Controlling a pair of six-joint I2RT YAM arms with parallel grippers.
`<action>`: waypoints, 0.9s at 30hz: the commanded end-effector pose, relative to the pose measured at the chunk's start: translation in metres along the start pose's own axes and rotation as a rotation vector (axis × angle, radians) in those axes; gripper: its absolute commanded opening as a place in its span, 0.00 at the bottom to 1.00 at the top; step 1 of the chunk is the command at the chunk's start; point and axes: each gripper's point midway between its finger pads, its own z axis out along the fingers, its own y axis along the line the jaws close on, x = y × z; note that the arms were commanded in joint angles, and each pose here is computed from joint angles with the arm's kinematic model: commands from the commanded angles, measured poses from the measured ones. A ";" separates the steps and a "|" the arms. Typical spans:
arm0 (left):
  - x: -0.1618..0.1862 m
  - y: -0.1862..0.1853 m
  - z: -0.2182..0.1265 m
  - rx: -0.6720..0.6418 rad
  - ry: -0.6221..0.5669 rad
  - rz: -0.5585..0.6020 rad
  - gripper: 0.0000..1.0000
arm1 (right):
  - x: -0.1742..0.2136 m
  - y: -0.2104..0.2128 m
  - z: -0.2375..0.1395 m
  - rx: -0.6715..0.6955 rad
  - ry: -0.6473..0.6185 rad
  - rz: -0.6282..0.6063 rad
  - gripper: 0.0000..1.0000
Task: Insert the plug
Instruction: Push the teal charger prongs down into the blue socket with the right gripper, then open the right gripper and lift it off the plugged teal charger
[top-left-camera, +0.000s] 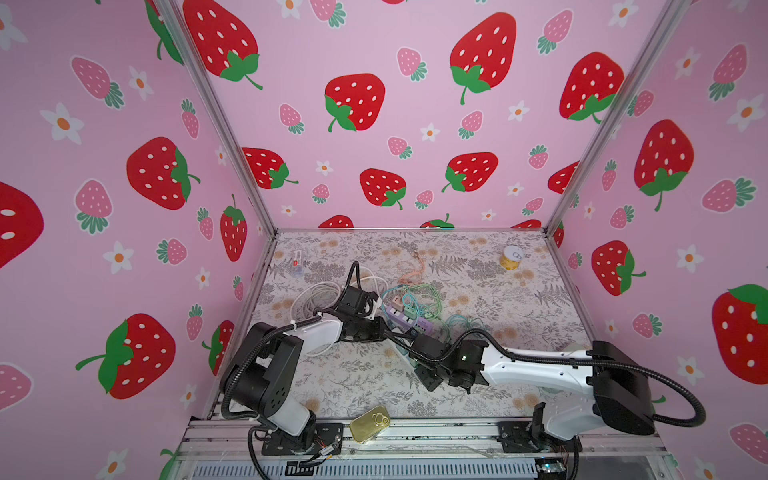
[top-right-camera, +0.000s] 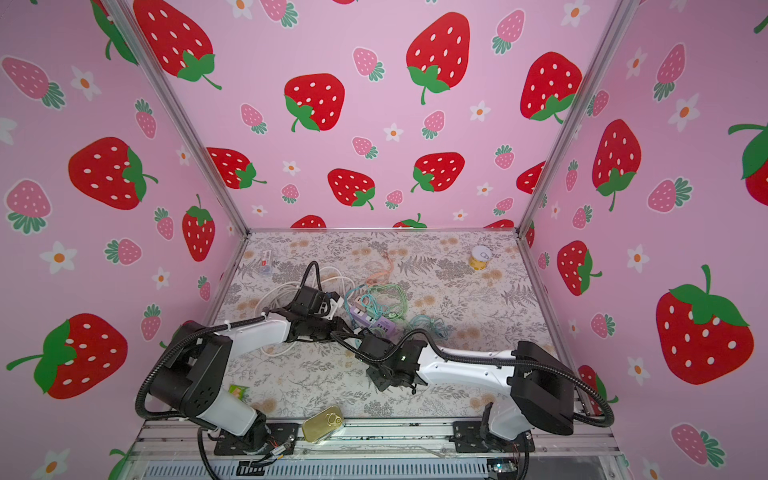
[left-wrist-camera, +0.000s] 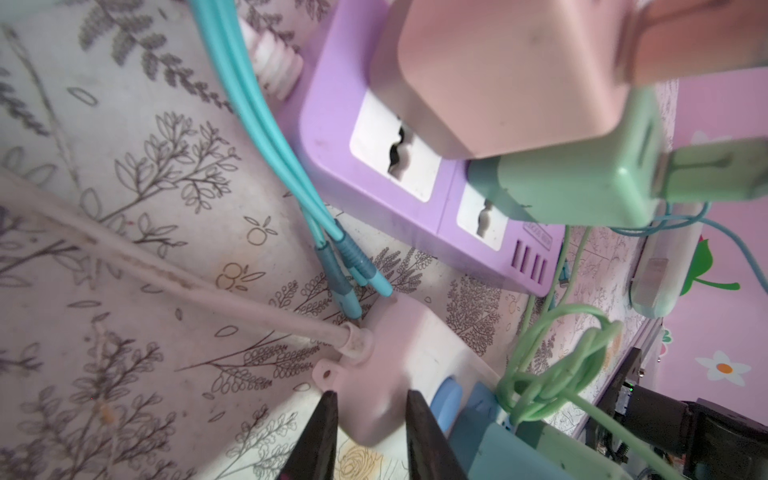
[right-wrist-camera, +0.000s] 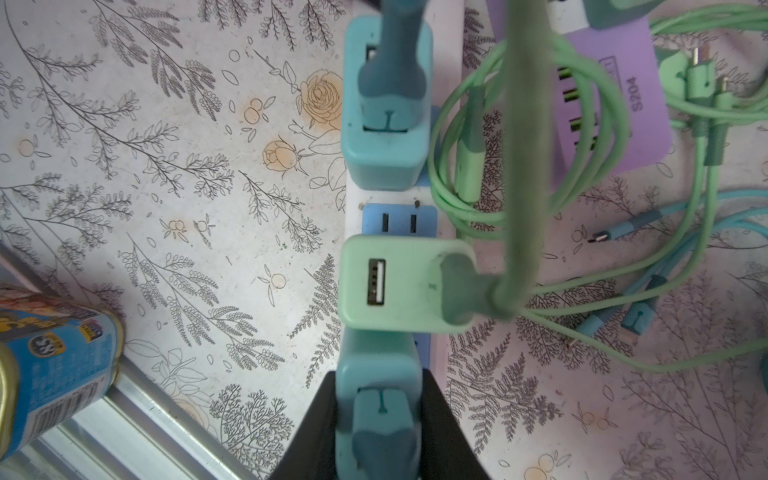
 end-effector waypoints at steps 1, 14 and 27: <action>-0.006 -0.003 -0.009 -0.023 -0.014 0.004 0.31 | 0.003 0.007 -0.009 -0.040 0.022 0.007 0.26; -0.034 -0.019 -0.048 -0.013 -0.124 0.034 0.41 | -0.005 0.008 -0.035 -0.085 -0.014 0.023 0.55; -0.057 -0.008 -0.104 -0.142 -0.253 0.037 0.54 | -0.001 0.031 -0.075 -0.340 -0.086 -0.154 0.64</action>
